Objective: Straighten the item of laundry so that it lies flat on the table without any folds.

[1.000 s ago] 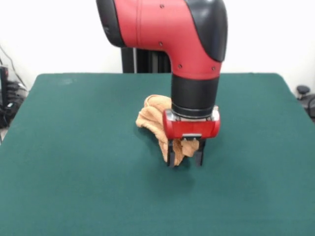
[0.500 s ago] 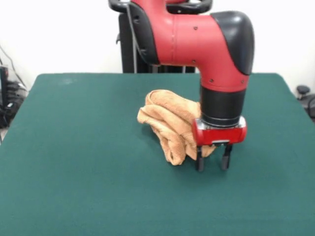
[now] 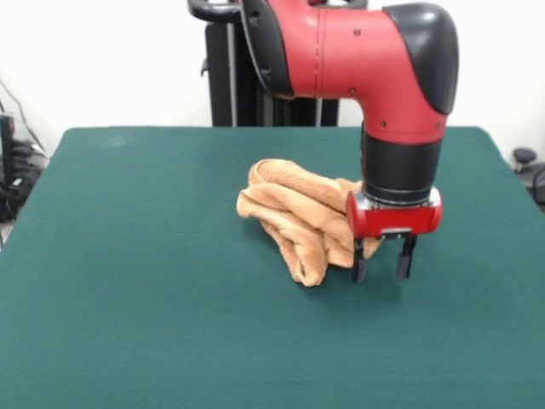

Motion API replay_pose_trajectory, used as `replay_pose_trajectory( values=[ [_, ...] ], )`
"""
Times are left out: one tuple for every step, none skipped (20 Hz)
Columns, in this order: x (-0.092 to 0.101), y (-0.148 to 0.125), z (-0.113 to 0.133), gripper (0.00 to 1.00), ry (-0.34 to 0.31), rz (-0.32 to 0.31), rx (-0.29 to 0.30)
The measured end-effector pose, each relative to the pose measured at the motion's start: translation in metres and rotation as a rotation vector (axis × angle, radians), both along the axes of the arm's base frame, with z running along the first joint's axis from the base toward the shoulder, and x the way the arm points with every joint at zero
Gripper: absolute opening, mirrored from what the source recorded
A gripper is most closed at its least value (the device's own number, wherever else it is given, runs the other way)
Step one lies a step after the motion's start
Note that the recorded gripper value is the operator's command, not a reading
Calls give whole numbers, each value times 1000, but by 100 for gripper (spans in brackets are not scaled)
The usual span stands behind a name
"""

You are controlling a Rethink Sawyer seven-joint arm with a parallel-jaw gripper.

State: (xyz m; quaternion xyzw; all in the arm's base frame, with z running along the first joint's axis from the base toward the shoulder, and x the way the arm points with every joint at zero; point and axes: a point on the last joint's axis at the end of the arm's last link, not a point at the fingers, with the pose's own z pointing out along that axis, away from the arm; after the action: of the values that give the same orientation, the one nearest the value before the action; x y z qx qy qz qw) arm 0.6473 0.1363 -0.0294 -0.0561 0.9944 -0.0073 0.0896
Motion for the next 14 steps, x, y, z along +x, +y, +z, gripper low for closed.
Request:
replay_pose_trajectory(
  values=[
    [1, 0, 4, 100, -4, -2, 0],
    [1, 0, 5, 100, -4, -2, -1],
    [2, -1, 10, 100, -10, -4, -3],
    [3, -1, 16, 100, -15, -6, -5],
    [3, -1, 19, 100, -18, -6, -7],
    [3, -1, 31, 100, -29, -8, -13],
    [3, -1, 37, 100, -32, -9, -16],
    [3, -1, 39, 100, -34, -10, -17],
    [2, 0, 47, 100, -37, -13, -19],
    [1, 2, 60, 100, -43, -20, -23],
    [-1, 3, 67, 100, -45, -23, -25],
    [-2, 6, 74, 100, -48, -26, -26],
    [-4, 8, 82, 100, -51, -29, -26],
    [-5, 10, 89, 100, -54, -31, -27]
  ],
)
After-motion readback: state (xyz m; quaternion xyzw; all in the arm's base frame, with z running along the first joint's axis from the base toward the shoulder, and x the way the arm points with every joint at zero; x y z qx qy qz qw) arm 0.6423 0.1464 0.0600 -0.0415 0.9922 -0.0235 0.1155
